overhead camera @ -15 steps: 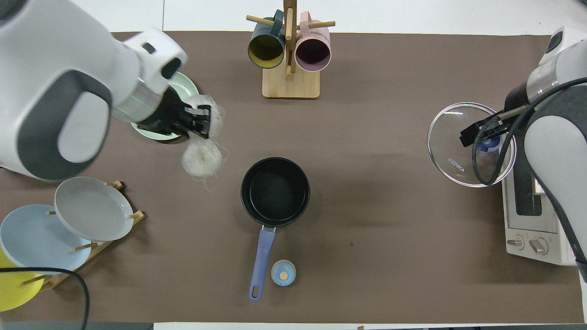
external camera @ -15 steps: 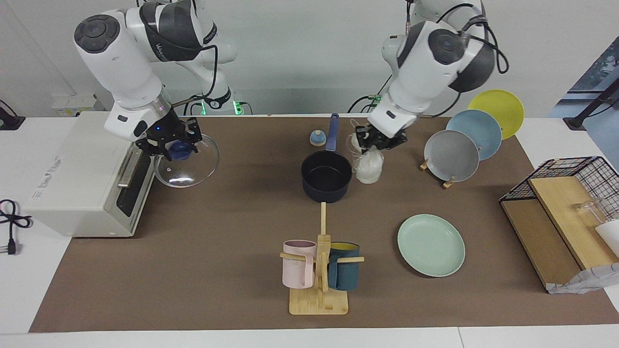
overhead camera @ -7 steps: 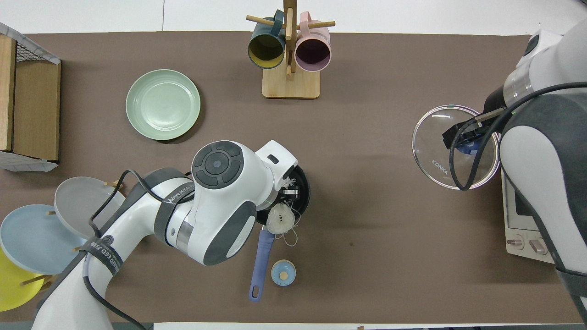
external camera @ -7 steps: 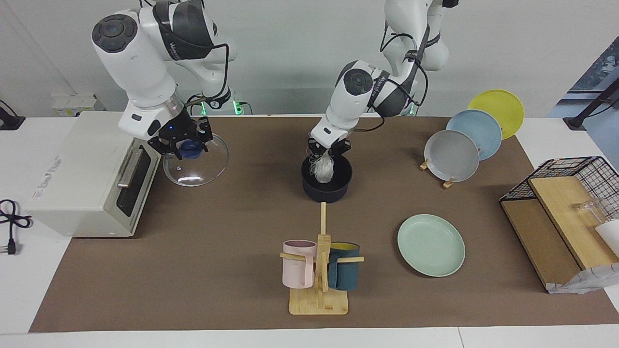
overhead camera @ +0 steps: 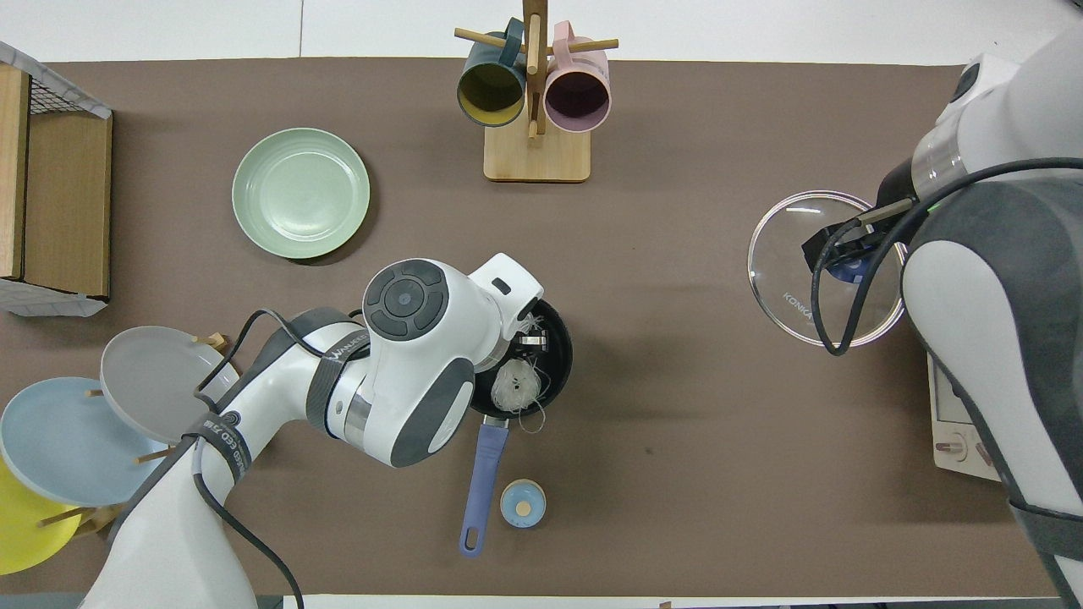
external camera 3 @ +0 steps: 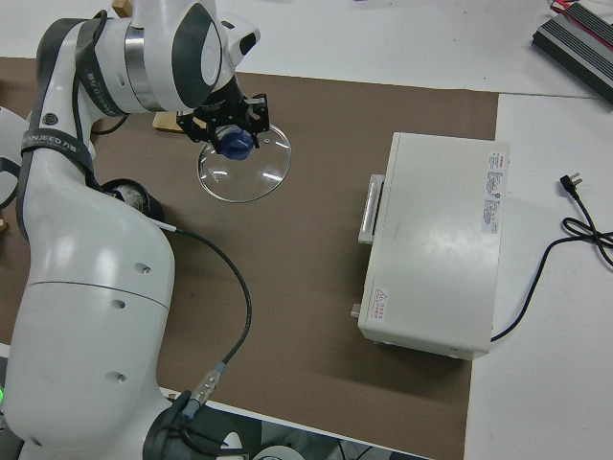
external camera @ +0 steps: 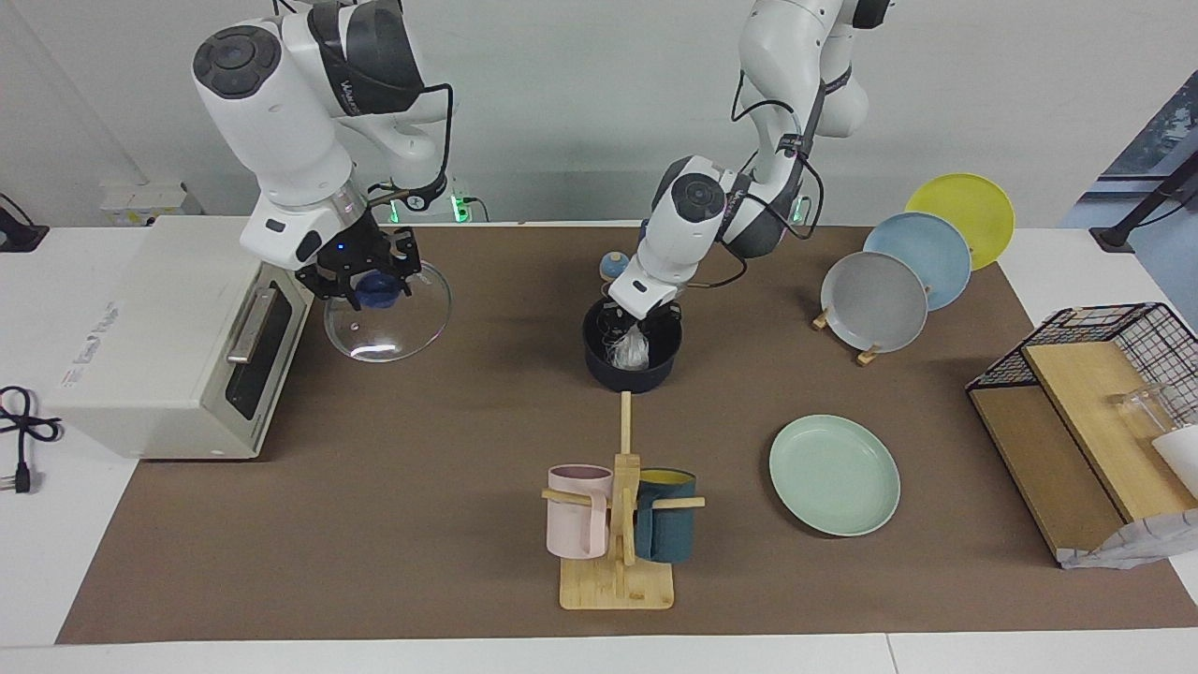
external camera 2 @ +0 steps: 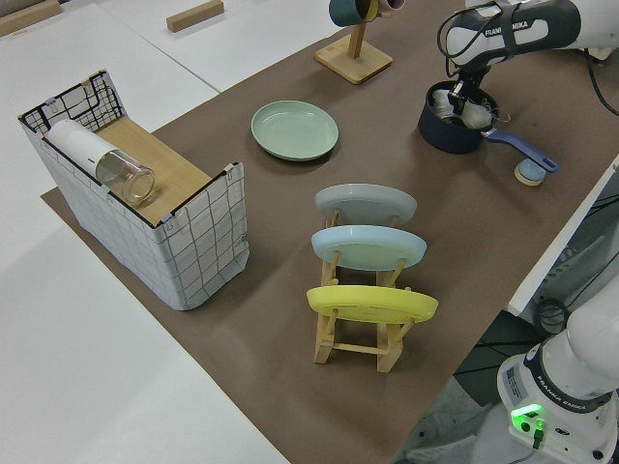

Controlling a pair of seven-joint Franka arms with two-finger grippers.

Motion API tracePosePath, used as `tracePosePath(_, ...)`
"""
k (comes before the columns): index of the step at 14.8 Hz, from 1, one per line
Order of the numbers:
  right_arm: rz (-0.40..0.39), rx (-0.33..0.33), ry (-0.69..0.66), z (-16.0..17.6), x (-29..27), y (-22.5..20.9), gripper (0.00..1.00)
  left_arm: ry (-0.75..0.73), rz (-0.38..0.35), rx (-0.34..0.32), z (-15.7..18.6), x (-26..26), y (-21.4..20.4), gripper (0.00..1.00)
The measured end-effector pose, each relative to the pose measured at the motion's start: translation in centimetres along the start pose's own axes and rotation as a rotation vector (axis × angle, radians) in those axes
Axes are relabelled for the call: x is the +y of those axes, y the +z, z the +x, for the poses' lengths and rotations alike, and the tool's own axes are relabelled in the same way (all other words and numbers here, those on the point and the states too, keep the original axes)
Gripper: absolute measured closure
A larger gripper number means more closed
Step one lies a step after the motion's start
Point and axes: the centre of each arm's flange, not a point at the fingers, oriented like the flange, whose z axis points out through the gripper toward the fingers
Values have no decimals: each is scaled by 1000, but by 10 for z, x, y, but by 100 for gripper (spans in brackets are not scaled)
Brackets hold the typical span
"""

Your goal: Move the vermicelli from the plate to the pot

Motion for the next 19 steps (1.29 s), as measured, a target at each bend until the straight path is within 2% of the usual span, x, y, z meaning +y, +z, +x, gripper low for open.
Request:
tracePosePath(3, 0, -1, 0, 1, -3, 1, 34, 10, 9, -2, 22, -25, -37, 37)
tracePosePath(6, 0, -2, 24, 2, -9, 2, 34, 24, 54, -1, 61, -98, -141, 4)
tracePosePath(7, -1, 4, 48, 5, -20, 2, 34, 17, 66, 18, 69, -127, -178, 0)
tracePosePath(9, 0, 40, 103, 15, -70, 5, 34, -9, 102, 60, 69, -176, -234, 0)
tracePosePath(12, 5, 73, 195, 26, -174, 25, 34, -25, 141, 71, 48, -209, -278, 0)
tracePosePath(14, 14, 85, 255, 33, -238, 51, 34, -34, 147, 71, 37, -217, -291, 0)
tracePosePath(16, 31, 107, 309, 39, -288, 77, 34, -37, 152, 58, 30, -219, -287, 0)
tracePosePath(19, 14, 73, 304, 42, -314, 111, 34, -35, 158, 36, 28, -218, -282, 0)
